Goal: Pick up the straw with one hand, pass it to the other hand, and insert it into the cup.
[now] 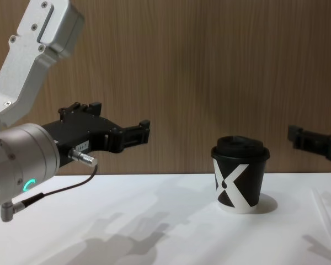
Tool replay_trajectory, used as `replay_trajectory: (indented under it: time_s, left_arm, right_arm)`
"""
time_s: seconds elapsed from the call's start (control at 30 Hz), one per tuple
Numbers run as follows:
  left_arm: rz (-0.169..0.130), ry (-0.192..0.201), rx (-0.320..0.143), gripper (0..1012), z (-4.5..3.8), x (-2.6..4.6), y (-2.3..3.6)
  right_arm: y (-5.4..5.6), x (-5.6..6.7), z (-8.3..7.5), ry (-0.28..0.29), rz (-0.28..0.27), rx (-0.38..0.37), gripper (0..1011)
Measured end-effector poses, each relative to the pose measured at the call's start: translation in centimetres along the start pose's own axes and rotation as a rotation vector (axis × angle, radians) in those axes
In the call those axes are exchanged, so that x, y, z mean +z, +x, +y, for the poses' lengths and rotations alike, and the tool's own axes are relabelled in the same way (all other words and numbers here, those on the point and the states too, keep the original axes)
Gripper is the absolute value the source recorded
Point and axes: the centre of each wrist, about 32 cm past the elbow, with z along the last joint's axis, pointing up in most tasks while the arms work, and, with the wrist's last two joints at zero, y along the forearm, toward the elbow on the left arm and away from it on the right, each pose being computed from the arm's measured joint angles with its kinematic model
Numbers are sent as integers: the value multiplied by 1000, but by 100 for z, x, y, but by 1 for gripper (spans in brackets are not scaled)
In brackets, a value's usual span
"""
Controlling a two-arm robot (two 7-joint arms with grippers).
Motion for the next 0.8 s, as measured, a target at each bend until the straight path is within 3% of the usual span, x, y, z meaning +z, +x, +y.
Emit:
replay_trajectory:
  time_s: [0.43, 0.8]
  left_arm:
    - [0, 0, 0, 1003, 0, 0, 0]
    - [0, 0, 0, 1003, 0, 0, 0]
  right_arm:
    - [101, 27, -3, -79, 14, 30, 1001]
    - [72, 68, -53, -161, 72, -12, 1001]
